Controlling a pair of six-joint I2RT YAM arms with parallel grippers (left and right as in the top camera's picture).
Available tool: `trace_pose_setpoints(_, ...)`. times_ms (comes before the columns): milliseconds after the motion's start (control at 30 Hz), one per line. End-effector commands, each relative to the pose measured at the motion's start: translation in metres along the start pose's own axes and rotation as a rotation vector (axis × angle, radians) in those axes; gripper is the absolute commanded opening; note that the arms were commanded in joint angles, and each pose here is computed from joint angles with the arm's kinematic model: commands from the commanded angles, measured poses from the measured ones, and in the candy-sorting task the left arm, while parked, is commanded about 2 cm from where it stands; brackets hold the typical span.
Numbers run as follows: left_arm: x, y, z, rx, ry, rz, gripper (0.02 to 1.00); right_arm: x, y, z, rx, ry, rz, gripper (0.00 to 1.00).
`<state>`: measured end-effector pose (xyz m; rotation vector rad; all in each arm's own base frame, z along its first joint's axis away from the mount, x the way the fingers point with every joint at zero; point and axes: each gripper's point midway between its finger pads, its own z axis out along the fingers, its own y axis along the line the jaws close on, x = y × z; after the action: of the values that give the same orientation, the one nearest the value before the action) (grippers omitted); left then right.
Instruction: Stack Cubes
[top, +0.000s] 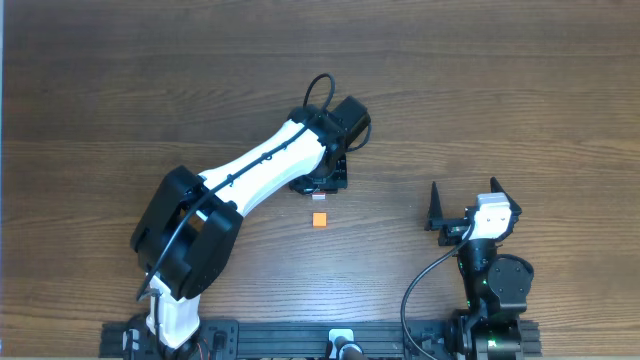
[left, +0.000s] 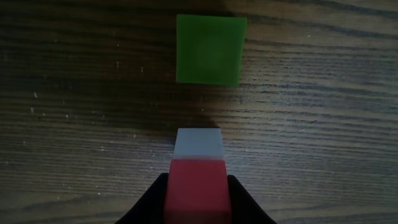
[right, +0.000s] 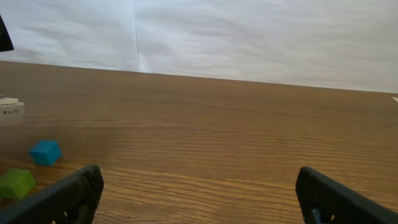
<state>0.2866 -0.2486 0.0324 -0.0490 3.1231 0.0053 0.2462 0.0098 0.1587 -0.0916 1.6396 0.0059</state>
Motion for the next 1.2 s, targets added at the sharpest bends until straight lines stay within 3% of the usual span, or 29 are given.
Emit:
trace_pose_setpoints(33,-0.0038,-0.002,0.0031,0.004,0.005,-0.021,0.038,0.0014,-0.0012,-0.0002,0.005,0.0,-0.004,0.993)
trace_pose_setpoints(1200,-0.0031,-0.0026,0.0034,0.003,0.006,-0.018,0.051,0.0014,-0.0011,-0.0002,0.005,0.0,-0.004,0.991)
